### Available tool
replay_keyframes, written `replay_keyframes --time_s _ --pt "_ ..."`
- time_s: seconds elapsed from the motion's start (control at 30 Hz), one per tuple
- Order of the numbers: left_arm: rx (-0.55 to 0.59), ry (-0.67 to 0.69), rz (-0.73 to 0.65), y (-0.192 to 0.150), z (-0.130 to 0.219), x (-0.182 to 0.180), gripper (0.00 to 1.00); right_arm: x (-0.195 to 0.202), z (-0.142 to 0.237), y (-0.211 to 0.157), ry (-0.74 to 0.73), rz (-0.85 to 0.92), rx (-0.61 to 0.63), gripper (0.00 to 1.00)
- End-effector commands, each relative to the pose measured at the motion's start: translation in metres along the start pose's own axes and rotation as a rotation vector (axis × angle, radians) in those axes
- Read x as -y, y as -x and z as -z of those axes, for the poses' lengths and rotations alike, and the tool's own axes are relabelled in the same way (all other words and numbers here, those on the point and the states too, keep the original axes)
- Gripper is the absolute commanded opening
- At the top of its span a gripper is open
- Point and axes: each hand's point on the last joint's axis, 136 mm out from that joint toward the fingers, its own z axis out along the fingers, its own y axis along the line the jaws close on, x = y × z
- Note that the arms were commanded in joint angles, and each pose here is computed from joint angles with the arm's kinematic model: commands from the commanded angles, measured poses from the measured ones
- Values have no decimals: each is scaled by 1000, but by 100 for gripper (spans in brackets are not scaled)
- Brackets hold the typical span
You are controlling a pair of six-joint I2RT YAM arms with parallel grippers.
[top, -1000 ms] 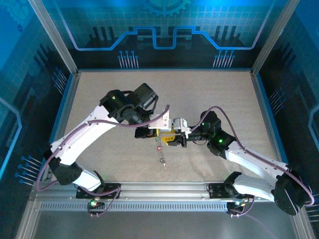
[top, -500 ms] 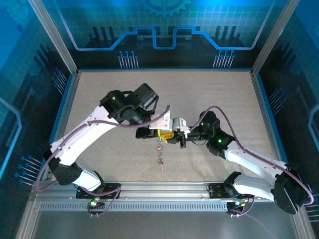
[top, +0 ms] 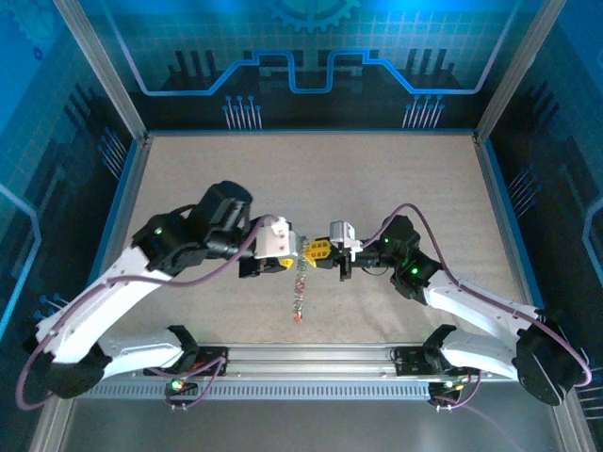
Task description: Put the keys on the keyring
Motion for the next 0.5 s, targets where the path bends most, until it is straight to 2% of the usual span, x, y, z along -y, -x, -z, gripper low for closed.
replay_keyframes --time_s 0.0,0.13,0.47 --pt "94 59 20 13 3 -12 26 0 7 34 -33 100 105 0" --pt "104 48 35 15 -3 -13 30 -2 7 36 -28 106 111 0" --pt "144 -21 87 22 -17 -11 22 -5 5 36 -29 109 104 0"
